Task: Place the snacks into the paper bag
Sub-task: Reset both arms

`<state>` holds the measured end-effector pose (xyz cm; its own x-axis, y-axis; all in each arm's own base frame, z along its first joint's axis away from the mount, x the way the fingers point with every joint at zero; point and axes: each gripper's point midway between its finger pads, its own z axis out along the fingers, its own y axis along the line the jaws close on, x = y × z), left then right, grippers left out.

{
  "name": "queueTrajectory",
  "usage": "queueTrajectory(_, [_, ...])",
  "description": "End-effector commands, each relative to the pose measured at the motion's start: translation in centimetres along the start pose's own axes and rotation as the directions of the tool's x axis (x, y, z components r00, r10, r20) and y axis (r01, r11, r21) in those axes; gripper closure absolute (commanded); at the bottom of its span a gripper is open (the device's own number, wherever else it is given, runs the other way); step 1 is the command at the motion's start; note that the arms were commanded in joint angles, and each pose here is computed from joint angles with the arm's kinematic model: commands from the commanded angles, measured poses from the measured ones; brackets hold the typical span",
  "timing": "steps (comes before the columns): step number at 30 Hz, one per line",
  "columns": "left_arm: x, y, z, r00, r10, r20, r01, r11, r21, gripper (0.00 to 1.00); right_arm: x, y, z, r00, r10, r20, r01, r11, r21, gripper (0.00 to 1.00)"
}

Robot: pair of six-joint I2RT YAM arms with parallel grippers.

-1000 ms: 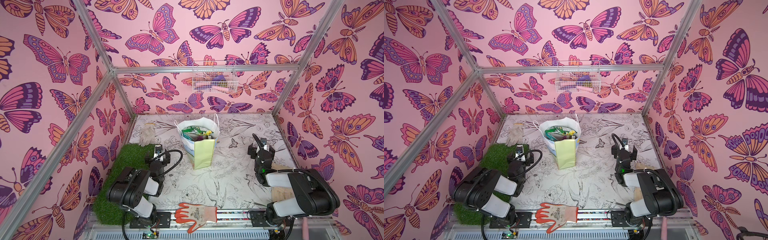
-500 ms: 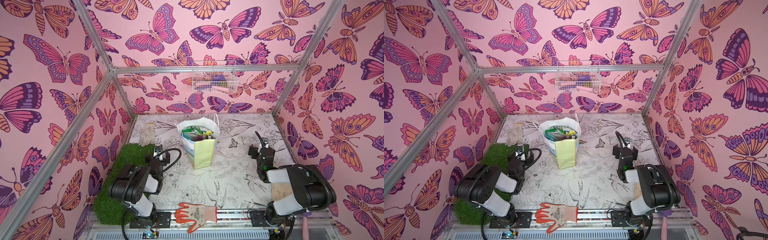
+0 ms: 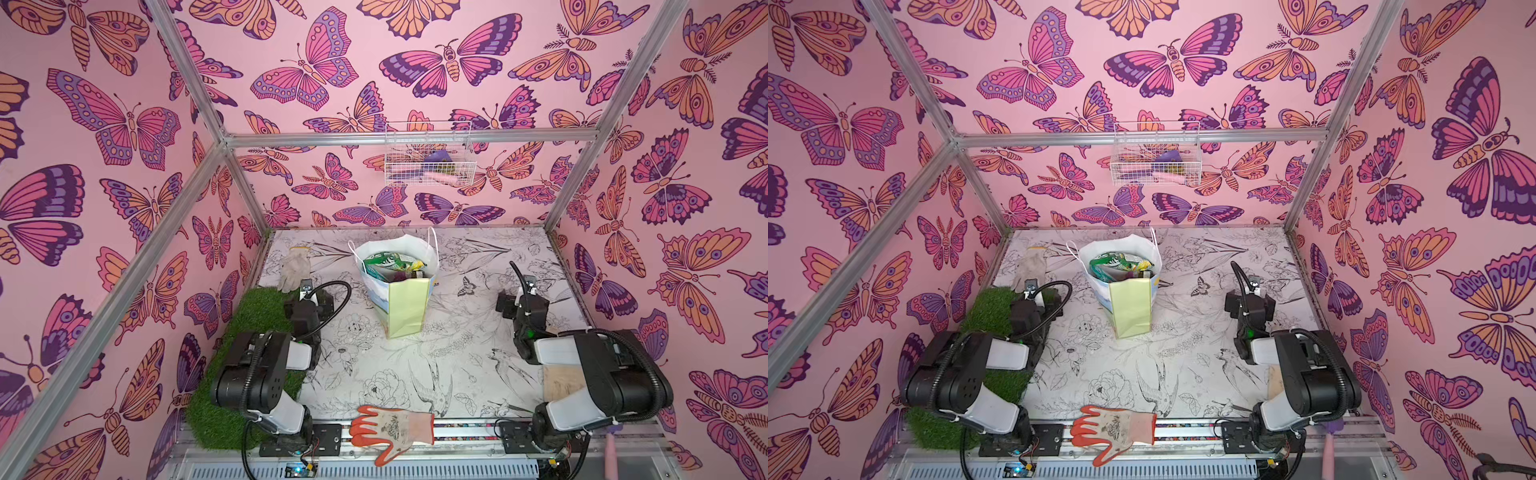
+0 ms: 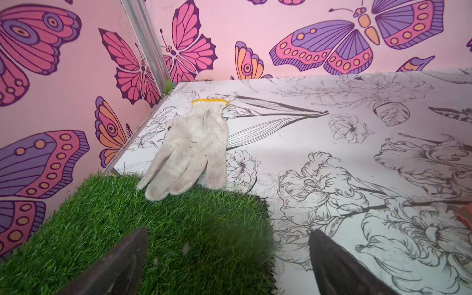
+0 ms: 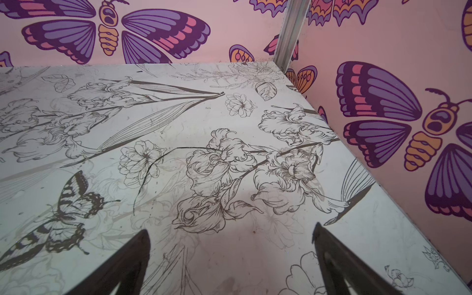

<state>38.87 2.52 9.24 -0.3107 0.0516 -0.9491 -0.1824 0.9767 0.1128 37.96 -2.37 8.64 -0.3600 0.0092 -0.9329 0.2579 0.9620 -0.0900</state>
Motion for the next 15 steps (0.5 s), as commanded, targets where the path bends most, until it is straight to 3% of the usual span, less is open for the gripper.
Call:
queueTrajectory(1, [0.0, -0.5, 0.2, 0.999, -0.034, -0.027, 0.036, 0.998, 0.049, 0.00, -1.4, -0.1, 0.3, 0.999, 0.031, 0.026, -0.031, 1.000, -0.002, 0.00])
queueTrajectory(8, [0.1, -0.2, 0.2, 0.998, -0.049, -0.031, 0.051, 0.997, 0.051, 0.01, -1.4, -0.4, 0.5, 0.998, 0.054, 0.014, -0.054, 0.998, -0.016, 0.01])
queueTrajectory(13, [0.1, -0.2, 0.2, 0.998, -0.050, -0.029, 0.051, 0.997, 0.051, 0.00, -1.2, 2.0, 0.5, 1.000, 0.006, -0.006, -0.007, 0.985, -0.175, 0.01])
queueTrajectory(15, [0.1, -1.1, 0.1, 0.999, -0.032, -0.027, 0.035, 0.994, 0.103, 0.00, -1.2, 2.2, 0.4, 1.000, 0.004, -0.006, -0.005, 0.981, -0.195, 0.01])
